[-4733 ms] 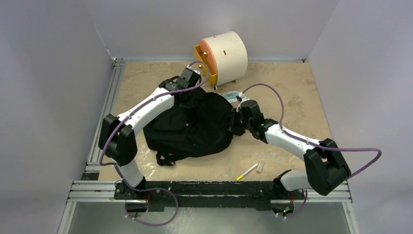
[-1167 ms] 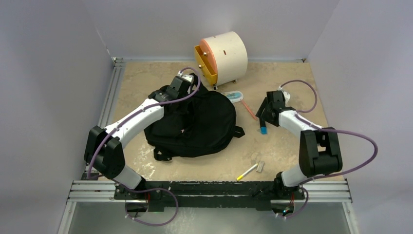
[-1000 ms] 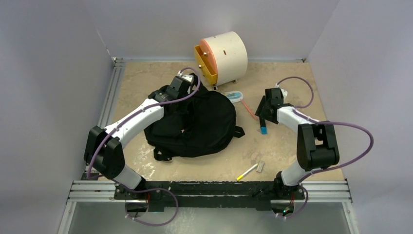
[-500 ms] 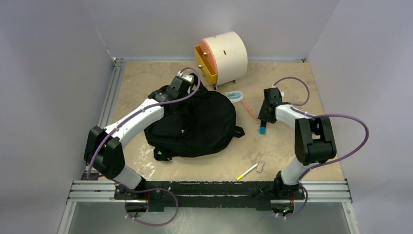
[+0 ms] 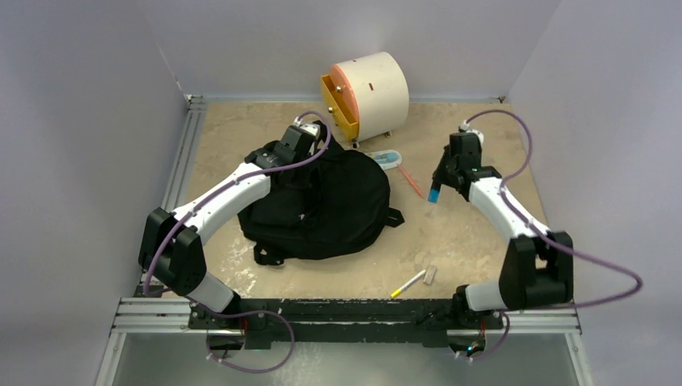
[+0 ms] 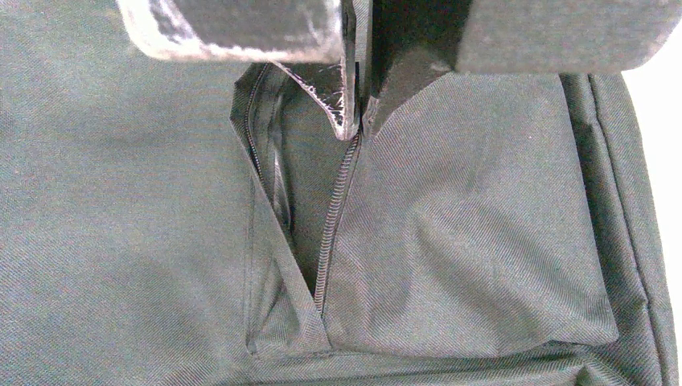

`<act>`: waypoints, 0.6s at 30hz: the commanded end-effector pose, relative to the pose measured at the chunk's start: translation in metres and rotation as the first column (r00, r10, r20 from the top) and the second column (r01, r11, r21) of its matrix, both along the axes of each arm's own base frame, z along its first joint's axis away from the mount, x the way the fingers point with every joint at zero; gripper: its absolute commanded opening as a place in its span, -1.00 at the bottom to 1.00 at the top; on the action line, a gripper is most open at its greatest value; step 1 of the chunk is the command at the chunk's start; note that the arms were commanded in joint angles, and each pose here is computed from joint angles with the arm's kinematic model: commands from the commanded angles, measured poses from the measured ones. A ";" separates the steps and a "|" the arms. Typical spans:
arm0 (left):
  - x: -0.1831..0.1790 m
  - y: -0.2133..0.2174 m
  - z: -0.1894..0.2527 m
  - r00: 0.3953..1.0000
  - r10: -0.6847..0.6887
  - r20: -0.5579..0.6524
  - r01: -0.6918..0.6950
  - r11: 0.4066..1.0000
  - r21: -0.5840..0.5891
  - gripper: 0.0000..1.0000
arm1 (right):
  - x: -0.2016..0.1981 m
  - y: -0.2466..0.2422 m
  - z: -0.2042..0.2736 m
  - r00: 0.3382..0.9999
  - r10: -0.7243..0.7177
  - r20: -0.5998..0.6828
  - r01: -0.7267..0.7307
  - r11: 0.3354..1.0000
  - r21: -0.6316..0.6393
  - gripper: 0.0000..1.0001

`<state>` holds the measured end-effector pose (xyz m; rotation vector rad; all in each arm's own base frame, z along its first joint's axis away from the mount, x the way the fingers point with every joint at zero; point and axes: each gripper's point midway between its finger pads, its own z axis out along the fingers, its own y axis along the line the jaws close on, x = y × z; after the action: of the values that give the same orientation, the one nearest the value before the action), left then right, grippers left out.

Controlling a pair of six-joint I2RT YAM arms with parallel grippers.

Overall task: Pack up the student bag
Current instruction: Pick up the stationery from the center of the board, then place the stationery in the student bag.

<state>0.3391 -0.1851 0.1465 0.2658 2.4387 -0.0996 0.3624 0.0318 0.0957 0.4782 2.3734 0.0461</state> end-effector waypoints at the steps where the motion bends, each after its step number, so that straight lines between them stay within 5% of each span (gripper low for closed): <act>1: 0.002 -0.001 0.019 0.999 0.007 0.044 -0.005 0.999 -0.047 -1.00 | 0.018 0.052 0.095 0.944 0.169 0.283 -0.216 0.966 0.144 -1.00; 6: 0.000 0.000 0.017 0.999 0.012 0.041 -0.010 0.999 -0.053 -1.00 | -0.002 0.163 0.139 0.829 0.372 0.418 -0.510 0.808 0.294 -1.00; 12: -0.001 -0.001 0.020 0.999 0.015 0.045 -0.013 0.998 -0.059 -1.00 | -0.043 0.266 0.186 0.682 0.369 0.631 -0.709 0.543 0.449 -1.00; 18: -0.001 -0.003 0.026 0.999 0.010 0.050 -0.006 0.997 -0.073 -1.00 | -0.044 0.311 0.172 0.711 0.291 0.641 -0.691 0.461 0.557 -1.00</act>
<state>0.3362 -0.1852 0.1454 0.2597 2.4434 -0.1119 0.3114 0.3191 0.2420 -0.0480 1.9508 1.2026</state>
